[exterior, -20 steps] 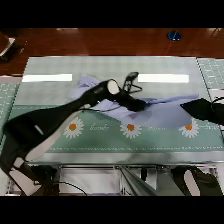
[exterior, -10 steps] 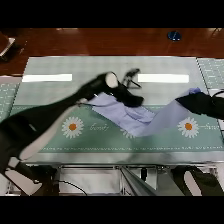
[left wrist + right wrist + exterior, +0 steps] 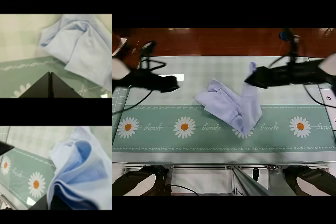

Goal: Fold the shirts.

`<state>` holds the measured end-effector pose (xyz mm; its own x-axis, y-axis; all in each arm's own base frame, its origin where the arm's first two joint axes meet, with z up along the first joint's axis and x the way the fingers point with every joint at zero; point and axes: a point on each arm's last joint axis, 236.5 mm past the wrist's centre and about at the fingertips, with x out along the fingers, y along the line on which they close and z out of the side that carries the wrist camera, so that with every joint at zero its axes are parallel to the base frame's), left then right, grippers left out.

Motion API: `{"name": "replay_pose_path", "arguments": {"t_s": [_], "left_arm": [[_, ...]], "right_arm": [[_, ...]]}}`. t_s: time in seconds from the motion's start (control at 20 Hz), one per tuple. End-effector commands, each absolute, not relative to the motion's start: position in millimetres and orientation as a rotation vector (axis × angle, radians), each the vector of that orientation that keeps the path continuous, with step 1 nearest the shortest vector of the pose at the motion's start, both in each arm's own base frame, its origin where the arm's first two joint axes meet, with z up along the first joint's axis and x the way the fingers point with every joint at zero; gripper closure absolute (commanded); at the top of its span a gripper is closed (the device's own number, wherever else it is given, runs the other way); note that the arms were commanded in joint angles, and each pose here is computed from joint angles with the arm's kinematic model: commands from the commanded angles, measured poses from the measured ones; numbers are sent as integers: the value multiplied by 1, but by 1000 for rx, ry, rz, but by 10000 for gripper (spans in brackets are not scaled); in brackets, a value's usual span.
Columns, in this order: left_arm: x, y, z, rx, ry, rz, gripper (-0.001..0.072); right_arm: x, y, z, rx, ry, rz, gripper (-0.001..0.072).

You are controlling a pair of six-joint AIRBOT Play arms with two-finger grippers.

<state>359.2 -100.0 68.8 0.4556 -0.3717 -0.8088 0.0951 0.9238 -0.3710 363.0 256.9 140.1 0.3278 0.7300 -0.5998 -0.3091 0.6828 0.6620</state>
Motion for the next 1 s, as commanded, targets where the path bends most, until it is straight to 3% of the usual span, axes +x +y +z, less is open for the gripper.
{"name": "replay_pose_path", "arguments": {"t_s": [0.0, 0.3, 0.35, 0.4, 0.45, 0.65, 0.75, 0.85, 0.95], "left_arm": [[315, -53, 68, -378, 899, -127, 690], [264, -72, 31, -494, 899, -155, 690], [263, -74, 24, -515, 906, -153, 690], [263, -76, 18, -540, 910, -151, 690], [263, -77, 14, -554, 917, -149, 690], [264, -77, 6, -558, 943, -144, 690], [263, -77, 6, -558, 948, -145, 690], [262, -78, 5, -558, 951, -146, 690], [259, -79, 4, -549, 964, -154, 691]], "right_arm": [[408, 326, 89, 481, 1095, 735, 696], [441, 387, 29, 532, 1219, 732, 695], [441, 395, 23, 542, 1231, 741, 639], [442, 402, 21, 566, 1236, 757, 399], [443, 406, 25, 568, 1220, 790, 303], [455, 365, 71, 617, 1186, 801, 306], [445, 316, 106, 558, 1194, 820, 306], [425, 241, 126, 337, 1205, 703, 306], [397, 133, 126, 30, 1238, 360, 309]]}}
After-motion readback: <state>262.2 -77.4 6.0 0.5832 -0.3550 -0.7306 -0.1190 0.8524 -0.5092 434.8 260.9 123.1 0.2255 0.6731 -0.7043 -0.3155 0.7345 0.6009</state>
